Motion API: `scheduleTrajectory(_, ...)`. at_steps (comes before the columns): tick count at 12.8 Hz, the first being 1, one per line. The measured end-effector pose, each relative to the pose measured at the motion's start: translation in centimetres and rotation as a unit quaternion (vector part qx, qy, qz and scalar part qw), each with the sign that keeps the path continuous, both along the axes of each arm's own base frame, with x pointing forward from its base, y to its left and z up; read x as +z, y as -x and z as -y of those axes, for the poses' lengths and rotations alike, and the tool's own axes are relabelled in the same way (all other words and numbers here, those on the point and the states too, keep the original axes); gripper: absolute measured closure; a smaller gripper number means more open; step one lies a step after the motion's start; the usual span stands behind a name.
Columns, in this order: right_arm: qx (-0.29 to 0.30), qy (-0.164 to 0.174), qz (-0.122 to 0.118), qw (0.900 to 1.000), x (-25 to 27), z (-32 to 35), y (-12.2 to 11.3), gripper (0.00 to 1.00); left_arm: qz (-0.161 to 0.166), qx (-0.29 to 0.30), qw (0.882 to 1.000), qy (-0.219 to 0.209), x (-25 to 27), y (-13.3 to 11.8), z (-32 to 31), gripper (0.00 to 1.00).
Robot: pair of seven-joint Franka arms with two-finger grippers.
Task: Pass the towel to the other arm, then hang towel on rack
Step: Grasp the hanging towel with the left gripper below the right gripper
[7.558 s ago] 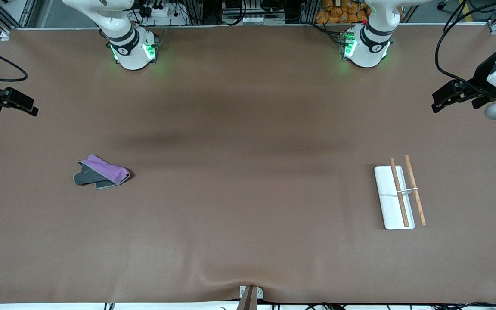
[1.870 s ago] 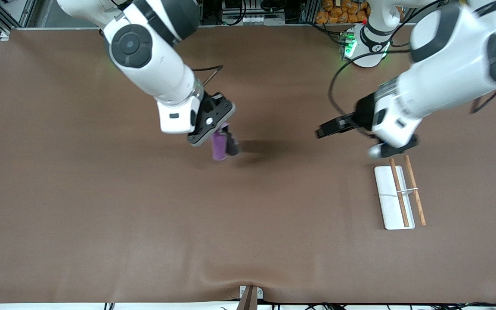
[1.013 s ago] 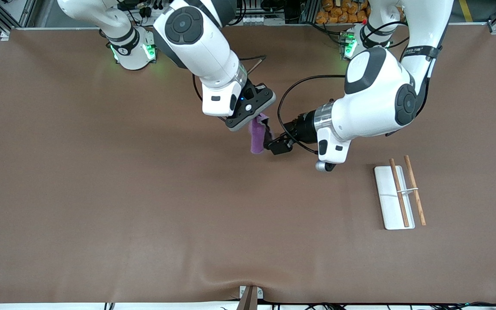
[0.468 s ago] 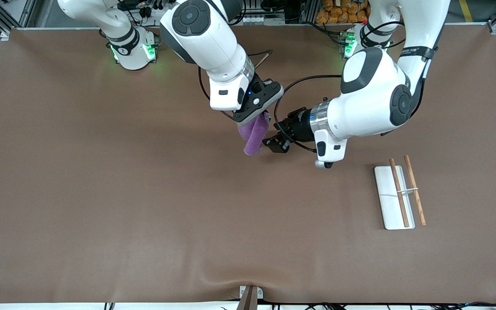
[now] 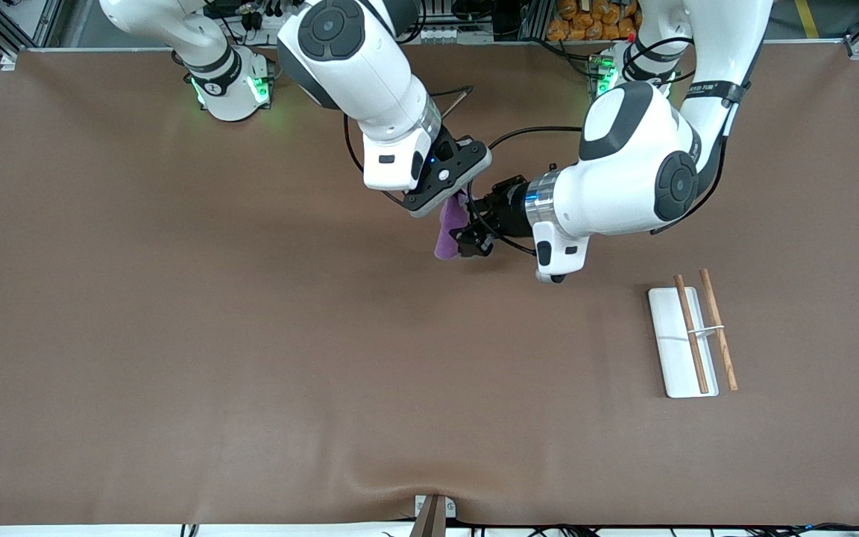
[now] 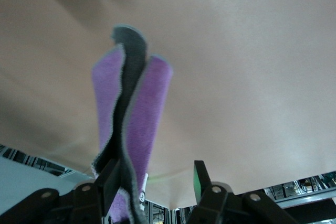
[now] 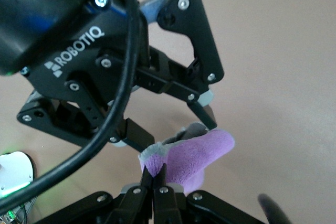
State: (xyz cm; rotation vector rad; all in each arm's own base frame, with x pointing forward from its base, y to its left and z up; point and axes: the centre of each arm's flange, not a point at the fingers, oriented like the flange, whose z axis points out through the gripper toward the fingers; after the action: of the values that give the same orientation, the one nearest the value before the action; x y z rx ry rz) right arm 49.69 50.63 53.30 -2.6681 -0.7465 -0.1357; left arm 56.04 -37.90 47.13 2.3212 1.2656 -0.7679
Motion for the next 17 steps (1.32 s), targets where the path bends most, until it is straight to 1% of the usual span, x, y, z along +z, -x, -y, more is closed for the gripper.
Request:
scheduleTrajectory(1, 0.0, 0.0, 0.0, 1.0, 0.0, 0.0, 0.0, 0.98, -0.006, 0.0, 1.0, -0.002, 0.0, 0.2, 0.1, 0.41)
scheduleTrajectory(2, 0.0, 0.0, 0.0, 1.0, 0.0, 0.0, 0.0, 0.98, -0.011, -0.003, 1.0, -0.004, -0.1, 0.4, 0.2, 0.41)
scheduleTrajectory(3, 0.0, 0.0, 0.0, 1.0, 0.0, 0.0, 0.0, 0.98, -0.014, -0.004, 1.0, -0.005, -0.1, 0.5, 0.4, 0.45)
scheduleTrajectory(4, -0.001, 0.0, 0.0, 1.0, 0.1, 0.0, 0.0, 0.98, -0.018, -0.002, 1.0, -0.007, 0.0, 0.6, 0.5, 0.46)
scheduleTrajectory(6, -0.001, -0.001, 0.0, 1.0, 0.1, 0.0, 0.0, 0.98, -0.024, -0.003, 1.0, -0.007, 0.2, 1.1, 1.0, 0.52)
scheduleTrajectory(7, -0.001, -0.001, 0.0, 1.0, 0.1, 0.0, 0.0, 0.98, -0.025, -0.004, 1.0, -0.007, 0.3, 1.3, 1.4, 0.61)
scheduleTrajectory(8, -0.001, -0.001, 0.0, 1.0, 0.1, 0.0, 0.0, 0.98, -0.026, -0.005, 1.0, -0.006, 0.3, 1.4, 1.6, 0.61)
scheduleTrajectory(9, -0.001, 0.0, 0.001, 1.0, 0.1, 0.0, -0.1, 0.98, -0.027, -0.006, 1.0, -0.007, 0.3, 1.5, 1.6, 0.68)
scheduleTrajectory(11, -0.003, -0.003, 0.001, 1.0, 0.3, 0.1, -0.1, 0.98, -0.03, -0.007, 1.0, -0.008, 0.3, 1.5, 1.5, 0.87)
scheduleTrajectory(12, -0.002, -0.003, 0.001, 1.0, 0.3, 0.1, -0.1, 0.98, -0.029, -0.007, 1.0, -0.008, 0.3, 1.5, 1.5, 0.9)
scheduleTrajectory(17, -0.003, -0.004, 0.002, 1.0, 0.5, 0.1, -0.2, 0.98, -0.031, -0.004, 0.999, -0.004, 0.5, 1.4, 1.4, 0.9)
